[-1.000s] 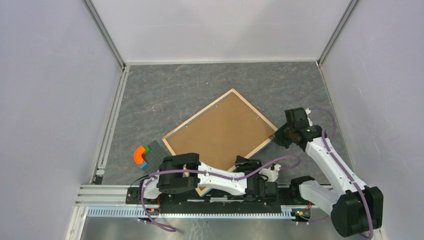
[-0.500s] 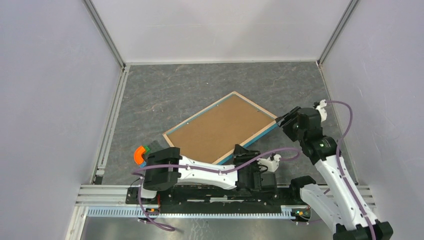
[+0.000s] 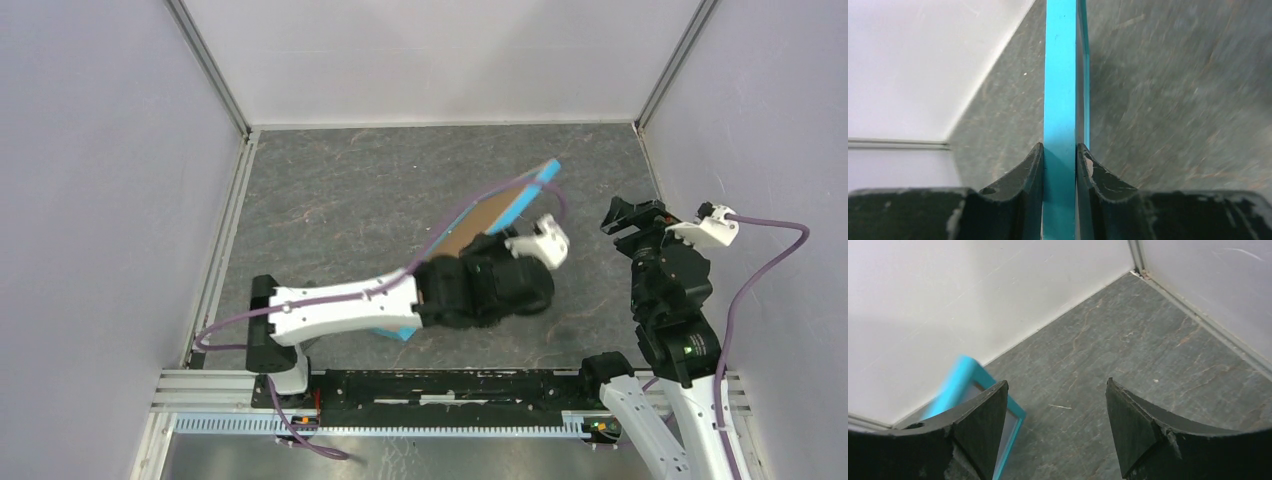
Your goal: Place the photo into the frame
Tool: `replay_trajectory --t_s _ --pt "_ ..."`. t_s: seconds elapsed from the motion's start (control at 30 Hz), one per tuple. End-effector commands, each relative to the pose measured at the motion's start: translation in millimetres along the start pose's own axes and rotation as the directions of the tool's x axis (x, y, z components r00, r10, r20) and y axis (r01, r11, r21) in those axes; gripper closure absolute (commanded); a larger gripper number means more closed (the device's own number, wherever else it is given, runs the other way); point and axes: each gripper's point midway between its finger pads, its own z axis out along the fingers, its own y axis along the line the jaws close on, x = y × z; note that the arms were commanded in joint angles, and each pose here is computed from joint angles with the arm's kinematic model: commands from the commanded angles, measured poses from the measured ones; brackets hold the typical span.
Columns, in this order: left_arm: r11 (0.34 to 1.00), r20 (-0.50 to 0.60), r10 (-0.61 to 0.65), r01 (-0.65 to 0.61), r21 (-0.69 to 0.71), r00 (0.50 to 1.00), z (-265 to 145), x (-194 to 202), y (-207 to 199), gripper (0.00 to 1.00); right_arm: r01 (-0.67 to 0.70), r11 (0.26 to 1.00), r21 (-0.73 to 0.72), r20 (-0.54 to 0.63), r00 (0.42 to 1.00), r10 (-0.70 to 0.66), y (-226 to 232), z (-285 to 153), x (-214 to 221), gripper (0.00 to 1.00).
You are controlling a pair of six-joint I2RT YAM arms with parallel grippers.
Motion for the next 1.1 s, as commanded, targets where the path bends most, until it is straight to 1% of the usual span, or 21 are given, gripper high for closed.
replay_trajectory --t_s 0.0,0.1,0.17,0.27,0.37,0.4,0.53,0.67,0.73,0.8,0.9,0.97,1.03,1.07 --pt "0.916 0.063 -0.397 0.391 0.088 0.916 -20 -39 90 0.98 0.062 0.996 0.057 0.027 0.998 -0.064 -13 1 -3 0.23" --pt "0.833 0.031 -0.541 0.529 0.163 0.841 -8 -39 117 0.98 0.061 0.997 0.054 0.007 0.998 -0.062 -14 4 6 0.23" --pt "0.759 -0.01 -0.633 0.623 0.191 0.774 3 -30 134 0.98 0.065 0.996 0.055 -0.003 0.998 -0.065 -14 5 9 0.23" --pt "0.673 -0.072 -0.72 0.72 0.171 0.69 21 -7 155 0.98 0.075 0.995 0.06 -0.011 0.997 -0.075 -15 6 12 0.23" --pt "0.589 -0.122 -0.788 0.797 0.135 0.603 36 21 165 0.98 0.084 0.994 0.07 -0.01 0.996 -0.083 -18 8 14 0.23" --pt "0.546 -0.131 -0.816 0.824 0.15 0.564 39 25 168 0.98 0.087 0.993 0.074 -0.012 0.996 -0.086 -20 8 16 0.23" --pt "0.359 -0.186 -0.904 0.92 0.157 0.385 59 64 179 0.98 0.096 0.992 0.077 -0.027 0.995 -0.094 -22 11 24 0.23" --pt "0.214 -0.196 -0.952 0.97 0.117 0.233 75 107 193 0.98 0.104 0.992 0.074 -0.052 0.994 -0.1 -23 14 35 0.23" --pt "0.121 -0.18 -0.974 0.989 0.085 0.135 82 132 201 0.98 0.108 0.992 0.07 -0.061 0.993 -0.104 -23 15 39 0.23" --pt "0.011 -0.154 -0.988 0.999 0.051 0.018 89 160 209 0.98 0.11 0.991 0.069 -0.068 0.992 -0.106 -24 16 43 0.23" --pt "-0.182 -0.135 -0.974 0.983 0.005 -0.18 101 204 212 0.98 0.116 0.991 0.068 -0.079 0.991 -0.111 -25 18 48 0.23" --pt "-0.309 -0.121 -0.945 0.951 0.029 -0.303 111 220 215 0.98 0.118 0.991 0.066 -0.087 0.99 -0.112 -26 18 52 0.23" --pt "-0.407 -0.088 -0.91 0.913 0.003 -0.405 120 247 216 0.98 0.122 0.99 0.065 -0.094 0.989 -0.115 -27 19 55 0.23" --pt "-0.447 -0.059 -0.893 0.894 -0.006 -0.447 123 258 219 0.98 0.122 0.991 0.062 -0.098 0.988 -0.116 -26 19 57 0.23"
